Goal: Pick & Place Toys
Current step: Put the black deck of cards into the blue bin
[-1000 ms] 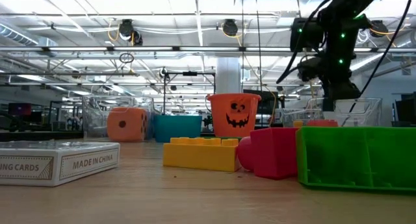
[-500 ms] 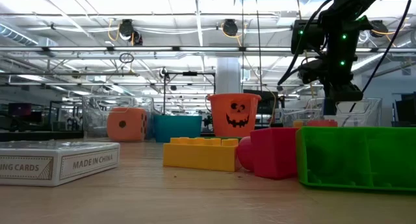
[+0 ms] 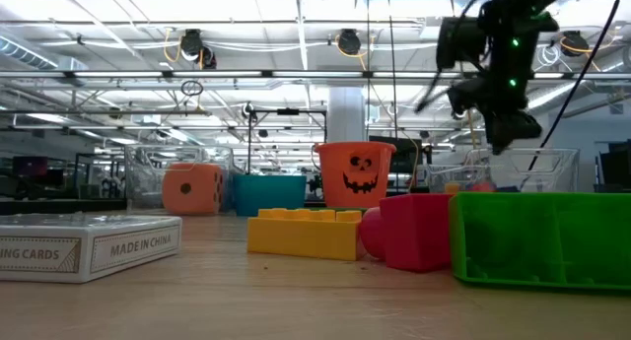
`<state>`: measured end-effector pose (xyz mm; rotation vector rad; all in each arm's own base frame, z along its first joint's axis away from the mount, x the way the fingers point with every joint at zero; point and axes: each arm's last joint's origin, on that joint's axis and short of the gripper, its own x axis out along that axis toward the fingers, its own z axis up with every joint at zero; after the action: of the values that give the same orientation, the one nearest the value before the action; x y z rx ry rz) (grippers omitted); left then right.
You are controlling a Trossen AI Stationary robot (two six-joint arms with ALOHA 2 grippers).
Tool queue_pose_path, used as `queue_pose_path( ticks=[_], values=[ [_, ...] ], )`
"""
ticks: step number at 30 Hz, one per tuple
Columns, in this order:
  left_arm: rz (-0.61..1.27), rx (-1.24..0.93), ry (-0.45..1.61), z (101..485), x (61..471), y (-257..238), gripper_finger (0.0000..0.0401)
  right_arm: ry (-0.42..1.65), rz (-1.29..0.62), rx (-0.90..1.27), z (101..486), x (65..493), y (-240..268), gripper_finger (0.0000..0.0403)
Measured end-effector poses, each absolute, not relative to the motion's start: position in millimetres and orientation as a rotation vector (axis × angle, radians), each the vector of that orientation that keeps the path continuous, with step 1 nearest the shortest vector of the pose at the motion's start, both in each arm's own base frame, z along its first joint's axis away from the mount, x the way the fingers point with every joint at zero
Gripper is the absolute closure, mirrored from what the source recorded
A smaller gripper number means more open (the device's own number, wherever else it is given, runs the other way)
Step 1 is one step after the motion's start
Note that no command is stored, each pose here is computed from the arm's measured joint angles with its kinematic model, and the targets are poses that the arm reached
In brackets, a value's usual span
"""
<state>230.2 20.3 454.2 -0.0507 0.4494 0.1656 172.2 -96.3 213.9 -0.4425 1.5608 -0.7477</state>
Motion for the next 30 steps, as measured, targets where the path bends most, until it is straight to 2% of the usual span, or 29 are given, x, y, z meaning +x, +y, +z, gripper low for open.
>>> queue_pose_path(
  ticks=[8,19,24,30],
  values=[
    [0.163,-0.042,0.334,472.2,207.8,18.6,0.0178,1.334,-0.844,-0.412,276.7,194.6,-105.9,0.0239],
    [0.159,-0.072,0.178,496.4,152.2,13.9,0.0178,0.758,-0.997,-0.226,364.7,220.8,-102.2,0.0237],
    [0.107,-0.147,0.105,504.9,124.0,10.0,0.0178,0.430,-0.793,-0.145,393.3,237.4,-78.4,0.0242],
    [-0.006,-0.239,0.101,506.2,108.8,3.5,0.0178,0.068,-0.577,0.008,419.2,259.3,-36.4,0.0243]
  ],
)
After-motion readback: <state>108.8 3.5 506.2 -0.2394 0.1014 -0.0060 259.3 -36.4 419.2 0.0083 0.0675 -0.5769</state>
